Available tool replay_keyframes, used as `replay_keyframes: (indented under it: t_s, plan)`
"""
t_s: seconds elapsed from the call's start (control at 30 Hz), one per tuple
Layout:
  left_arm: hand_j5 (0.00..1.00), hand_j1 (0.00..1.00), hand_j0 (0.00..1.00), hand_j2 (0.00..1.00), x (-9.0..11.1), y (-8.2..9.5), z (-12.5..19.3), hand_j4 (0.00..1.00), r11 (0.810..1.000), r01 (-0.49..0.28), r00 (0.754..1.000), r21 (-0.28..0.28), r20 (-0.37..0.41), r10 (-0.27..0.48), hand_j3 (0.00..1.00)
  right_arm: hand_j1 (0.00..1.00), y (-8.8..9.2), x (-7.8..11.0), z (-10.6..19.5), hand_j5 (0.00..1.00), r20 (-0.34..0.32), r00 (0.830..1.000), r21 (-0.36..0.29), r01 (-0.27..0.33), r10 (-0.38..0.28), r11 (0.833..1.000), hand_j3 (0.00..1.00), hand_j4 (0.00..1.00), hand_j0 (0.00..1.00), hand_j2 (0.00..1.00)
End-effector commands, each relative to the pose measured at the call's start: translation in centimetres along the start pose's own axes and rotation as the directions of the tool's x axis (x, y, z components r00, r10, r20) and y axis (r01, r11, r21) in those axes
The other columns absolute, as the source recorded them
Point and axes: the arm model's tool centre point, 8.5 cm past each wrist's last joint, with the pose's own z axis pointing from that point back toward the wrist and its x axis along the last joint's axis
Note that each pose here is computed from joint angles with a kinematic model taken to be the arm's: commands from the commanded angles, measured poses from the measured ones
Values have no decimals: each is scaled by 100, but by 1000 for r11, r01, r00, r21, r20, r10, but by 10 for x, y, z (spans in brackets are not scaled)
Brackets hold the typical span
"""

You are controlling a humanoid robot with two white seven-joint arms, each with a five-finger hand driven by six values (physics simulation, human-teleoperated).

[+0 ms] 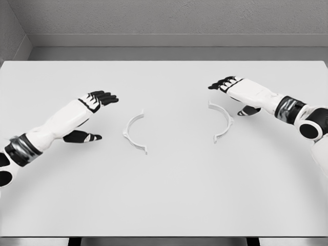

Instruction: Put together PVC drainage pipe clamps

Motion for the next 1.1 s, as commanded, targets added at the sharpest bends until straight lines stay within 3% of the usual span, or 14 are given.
replay_keyframes:
  t_s: [0.0,0.47,1.07]
  plan:
    - [100,100,100,100,7,-12,-7,100,999,-32,999,-5,19,32,100,100,0,1,-1,100,4,1000,-2,5,-5,1000,100,100,100,100]
    - [100,100,100,100,-3,-38,-30,100,992,-118,993,41,-16,119,100,100,5,8,-7,100,24,1000,19,0,0,1000,100,100,100,100]
    - [100,100,100,100,11,-51,-46,100,988,-145,989,46,16,145,100,100,4,21,-17,100,57,998,10,-3,2,1000,100,100,100,100]
